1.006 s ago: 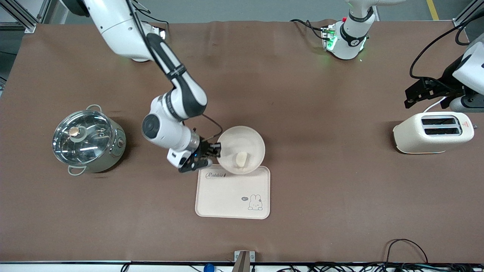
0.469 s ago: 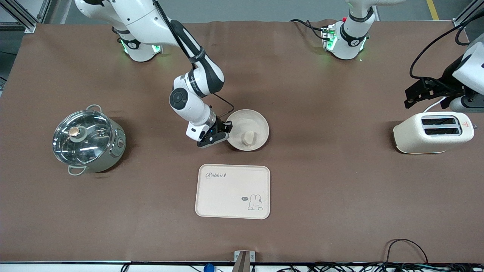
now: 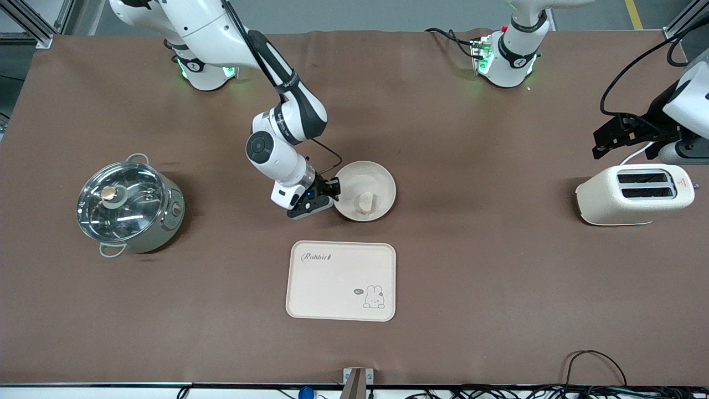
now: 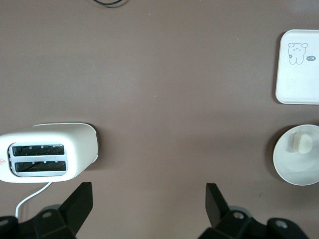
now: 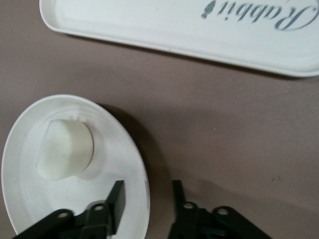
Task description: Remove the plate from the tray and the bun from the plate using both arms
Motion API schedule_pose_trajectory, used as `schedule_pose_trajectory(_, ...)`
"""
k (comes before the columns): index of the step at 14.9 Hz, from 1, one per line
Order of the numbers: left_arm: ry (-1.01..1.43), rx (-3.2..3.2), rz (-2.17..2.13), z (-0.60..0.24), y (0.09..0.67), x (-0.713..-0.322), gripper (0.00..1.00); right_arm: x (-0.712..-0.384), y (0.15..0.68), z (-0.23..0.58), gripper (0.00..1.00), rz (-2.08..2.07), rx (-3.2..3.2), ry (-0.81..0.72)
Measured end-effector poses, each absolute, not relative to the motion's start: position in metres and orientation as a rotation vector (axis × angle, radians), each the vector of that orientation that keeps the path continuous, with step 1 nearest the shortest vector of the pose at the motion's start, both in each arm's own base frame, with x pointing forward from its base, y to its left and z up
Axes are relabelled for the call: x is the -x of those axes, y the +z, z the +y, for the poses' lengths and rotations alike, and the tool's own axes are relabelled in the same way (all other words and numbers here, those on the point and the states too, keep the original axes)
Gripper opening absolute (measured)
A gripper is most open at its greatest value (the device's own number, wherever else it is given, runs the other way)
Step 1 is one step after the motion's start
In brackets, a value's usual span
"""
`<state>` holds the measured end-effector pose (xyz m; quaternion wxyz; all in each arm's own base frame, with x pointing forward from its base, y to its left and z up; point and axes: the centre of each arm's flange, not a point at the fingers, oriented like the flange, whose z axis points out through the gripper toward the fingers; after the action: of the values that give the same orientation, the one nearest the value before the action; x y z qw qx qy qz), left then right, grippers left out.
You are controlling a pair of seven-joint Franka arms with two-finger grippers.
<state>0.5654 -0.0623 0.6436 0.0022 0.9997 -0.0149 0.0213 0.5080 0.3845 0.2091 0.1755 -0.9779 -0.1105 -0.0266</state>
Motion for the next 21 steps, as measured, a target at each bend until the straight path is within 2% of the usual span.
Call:
schedule_pose_trajectory(2, 0.043, -3.137, -0.046, -0.063, 0.641, -0.564, 1.00, -0.529, 0.217, 0.367, 0.70, -0.265, 2.768, -0.074)
schedule_pose_trajectory(5, -0.023, -3.104, -0.055, -0.083, 0.629, -0.560, 1.00, -0.585, 0.233, 0.297, 0.99, -0.141, 2.777, -0.121)
schedule_pose_trajectory(7, -0.004, -3.086, 0.008, -0.134, 0.621, -0.559, 1.00, -0.614, 0.237, 0.241, 1.00, -0.110, 2.793, -0.153)
schedule_pose_trajectory(9, -0.012, -3.059, 0.089, -0.217, 0.591, -0.557, 1.00, -0.626, 0.234, 0.205, 1.00, -0.139, 2.801, -0.149)
schedule_pose_trajectory(11, -0.052, -3.031, 0.111, -0.287, 0.535, -0.561, 1.00, -0.629, 0.232, 0.194, 1.00, -0.171, 2.802, -0.140)
schedule_pose_trajectory(15, -0.068, -3.060, 0.098, -0.375, 0.402, -0.572, 1.00, -0.630, 0.232, 0.196, 1.00, -0.189, 2.797, -0.127)
schedule_pose_trajectory(18, 0.013, -3.129, 0.171, -0.440, 0.319, -0.549, 1.00, -0.633, 0.236, 0.196, 1.00, -0.192, 2.795, -0.140)
schedule_pose_trajectory(21, 0.027, -3.088, 0.257, -0.478, 0.264, -0.529, 1.00, -0.635, 0.236, 0.188, 1.00, -0.194, 2.796, -0.143)
